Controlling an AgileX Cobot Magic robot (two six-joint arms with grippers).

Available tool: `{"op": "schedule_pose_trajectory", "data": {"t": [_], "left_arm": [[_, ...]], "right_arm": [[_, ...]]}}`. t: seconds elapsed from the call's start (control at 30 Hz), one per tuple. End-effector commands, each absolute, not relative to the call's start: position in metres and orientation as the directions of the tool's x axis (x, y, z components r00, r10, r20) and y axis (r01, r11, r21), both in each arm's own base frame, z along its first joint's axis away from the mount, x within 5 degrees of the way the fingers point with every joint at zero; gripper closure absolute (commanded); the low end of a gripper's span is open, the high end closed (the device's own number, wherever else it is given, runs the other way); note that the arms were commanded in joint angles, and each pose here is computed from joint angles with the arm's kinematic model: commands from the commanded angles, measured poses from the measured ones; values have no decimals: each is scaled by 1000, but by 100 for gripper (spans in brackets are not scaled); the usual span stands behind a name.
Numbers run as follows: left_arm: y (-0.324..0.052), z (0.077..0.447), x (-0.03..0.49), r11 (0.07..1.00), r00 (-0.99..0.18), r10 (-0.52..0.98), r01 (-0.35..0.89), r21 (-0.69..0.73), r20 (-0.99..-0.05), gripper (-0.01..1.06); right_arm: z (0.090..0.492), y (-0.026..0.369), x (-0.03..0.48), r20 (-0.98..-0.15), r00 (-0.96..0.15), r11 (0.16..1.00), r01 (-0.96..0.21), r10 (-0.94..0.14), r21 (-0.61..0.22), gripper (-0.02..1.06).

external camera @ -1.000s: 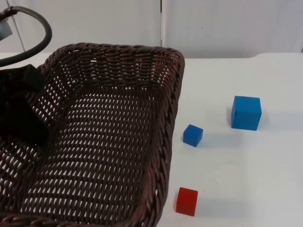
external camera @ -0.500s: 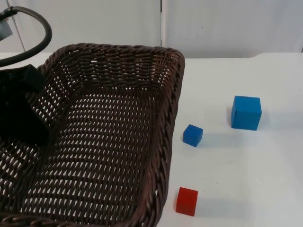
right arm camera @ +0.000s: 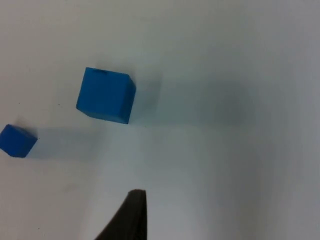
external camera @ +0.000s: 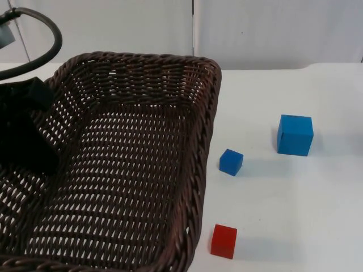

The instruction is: Pick up the basket with the left hand and place the largest block into the basket with the right hand.

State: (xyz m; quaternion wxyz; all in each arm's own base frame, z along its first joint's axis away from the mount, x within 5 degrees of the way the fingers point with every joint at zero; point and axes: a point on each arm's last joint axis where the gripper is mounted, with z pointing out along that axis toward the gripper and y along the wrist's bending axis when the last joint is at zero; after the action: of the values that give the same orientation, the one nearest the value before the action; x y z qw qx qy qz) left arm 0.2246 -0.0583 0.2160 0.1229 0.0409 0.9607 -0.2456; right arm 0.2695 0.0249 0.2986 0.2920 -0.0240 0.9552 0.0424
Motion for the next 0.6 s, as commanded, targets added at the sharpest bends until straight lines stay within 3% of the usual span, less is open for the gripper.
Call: {"op": "schedule_pose_trajectory", "data": {"t": [0.0,0.57], "left_arm": [[-61,217,223,866,-969,7,130,-484,-247,105],[-61,218,223,865,-969,6,129,-485,-247,105]], "right_arm": [[293,42,282,-575,-816,990,-123,-58,75,-1],[250,126,306,-610,-764,941,-327,-209,87,-1]]}}
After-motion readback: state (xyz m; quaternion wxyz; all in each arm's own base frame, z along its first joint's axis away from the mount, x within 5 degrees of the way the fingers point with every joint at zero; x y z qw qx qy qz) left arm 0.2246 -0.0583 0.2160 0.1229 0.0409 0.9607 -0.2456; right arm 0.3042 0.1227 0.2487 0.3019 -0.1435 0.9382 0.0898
